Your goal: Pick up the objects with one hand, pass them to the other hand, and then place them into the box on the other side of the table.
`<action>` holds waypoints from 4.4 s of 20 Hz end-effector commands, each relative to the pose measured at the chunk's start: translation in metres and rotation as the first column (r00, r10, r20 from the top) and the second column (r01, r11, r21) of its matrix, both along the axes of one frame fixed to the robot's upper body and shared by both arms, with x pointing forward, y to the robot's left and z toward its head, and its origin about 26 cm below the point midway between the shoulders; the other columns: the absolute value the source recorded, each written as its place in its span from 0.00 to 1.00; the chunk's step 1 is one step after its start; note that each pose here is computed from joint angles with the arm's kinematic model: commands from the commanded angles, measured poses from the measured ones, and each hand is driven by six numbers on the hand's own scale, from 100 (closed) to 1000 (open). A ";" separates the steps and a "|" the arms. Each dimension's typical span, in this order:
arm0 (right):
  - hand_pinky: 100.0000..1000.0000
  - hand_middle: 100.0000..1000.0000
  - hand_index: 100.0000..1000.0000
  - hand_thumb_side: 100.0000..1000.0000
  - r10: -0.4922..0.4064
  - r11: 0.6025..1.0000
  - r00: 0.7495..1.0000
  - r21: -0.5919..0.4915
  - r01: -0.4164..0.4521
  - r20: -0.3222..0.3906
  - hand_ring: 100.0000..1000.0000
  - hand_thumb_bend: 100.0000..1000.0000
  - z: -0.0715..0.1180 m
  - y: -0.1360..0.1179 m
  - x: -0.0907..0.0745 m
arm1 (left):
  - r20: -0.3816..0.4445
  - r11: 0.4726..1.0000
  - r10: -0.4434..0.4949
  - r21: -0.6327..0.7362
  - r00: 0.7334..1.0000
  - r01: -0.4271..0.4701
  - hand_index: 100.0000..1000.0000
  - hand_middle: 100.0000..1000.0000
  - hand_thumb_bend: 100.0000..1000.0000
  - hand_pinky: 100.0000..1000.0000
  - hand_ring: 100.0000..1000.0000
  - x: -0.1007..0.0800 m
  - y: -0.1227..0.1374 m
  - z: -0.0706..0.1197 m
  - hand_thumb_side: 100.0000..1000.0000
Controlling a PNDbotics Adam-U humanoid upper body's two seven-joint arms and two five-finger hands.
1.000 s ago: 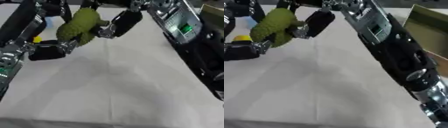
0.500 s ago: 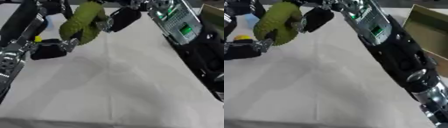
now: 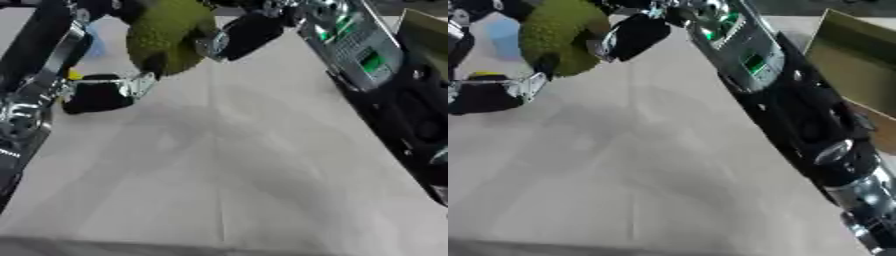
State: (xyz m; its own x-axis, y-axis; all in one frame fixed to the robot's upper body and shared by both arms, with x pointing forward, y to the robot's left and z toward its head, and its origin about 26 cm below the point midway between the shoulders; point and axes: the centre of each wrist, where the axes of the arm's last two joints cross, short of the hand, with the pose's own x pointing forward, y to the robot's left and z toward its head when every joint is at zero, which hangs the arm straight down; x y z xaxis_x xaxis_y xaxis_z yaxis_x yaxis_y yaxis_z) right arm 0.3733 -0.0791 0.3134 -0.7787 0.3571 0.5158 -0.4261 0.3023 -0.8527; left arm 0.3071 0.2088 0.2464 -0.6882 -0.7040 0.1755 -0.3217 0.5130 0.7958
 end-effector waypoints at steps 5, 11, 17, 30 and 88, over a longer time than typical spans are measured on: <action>0.86 0.41 0.47 0.00 -0.059 0.998 0.998 0.022 0.059 0.006 0.52 0.01 0.009 -0.021 0.005 | -0.076 0.994 0.094 -0.052 0.993 -0.098 0.84 0.65 0.46 0.77 0.71 -0.001 0.006 0.002 0.51; 0.86 0.41 0.47 0.00 -0.103 0.994 0.994 0.039 0.104 -0.020 0.52 0.00 0.006 -0.034 0.009 | -0.156 0.985 0.145 -0.067 0.977 -0.157 0.87 0.69 0.52 0.81 0.74 0.005 0.011 -0.008 0.70; 0.87 0.41 0.47 0.00 -0.156 0.983 0.987 0.096 0.158 -0.027 0.51 0.00 0.011 -0.054 0.009 | -0.224 0.975 0.195 -0.059 0.955 -0.213 0.89 0.70 0.47 0.81 0.74 0.010 0.022 -0.020 0.74; 0.87 0.41 0.48 0.00 -0.417 0.865 0.909 0.304 0.400 -0.008 0.51 0.00 0.027 -0.154 -0.009 | -0.180 0.928 0.332 -0.114 0.926 -0.355 0.84 0.62 0.37 0.79 0.71 -0.003 0.061 -0.023 0.76; 0.93 0.82 0.87 0.16 -0.848 0.523 0.523 -0.030 0.852 0.078 0.77 0.37 -0.061 -0.361 -0.017 | -0.033 0.825 0.483 -0.317 0.875 -0.468 0.79 0.63 0.33 0.75 0.68 -0.014 0.090 -0.011 0.69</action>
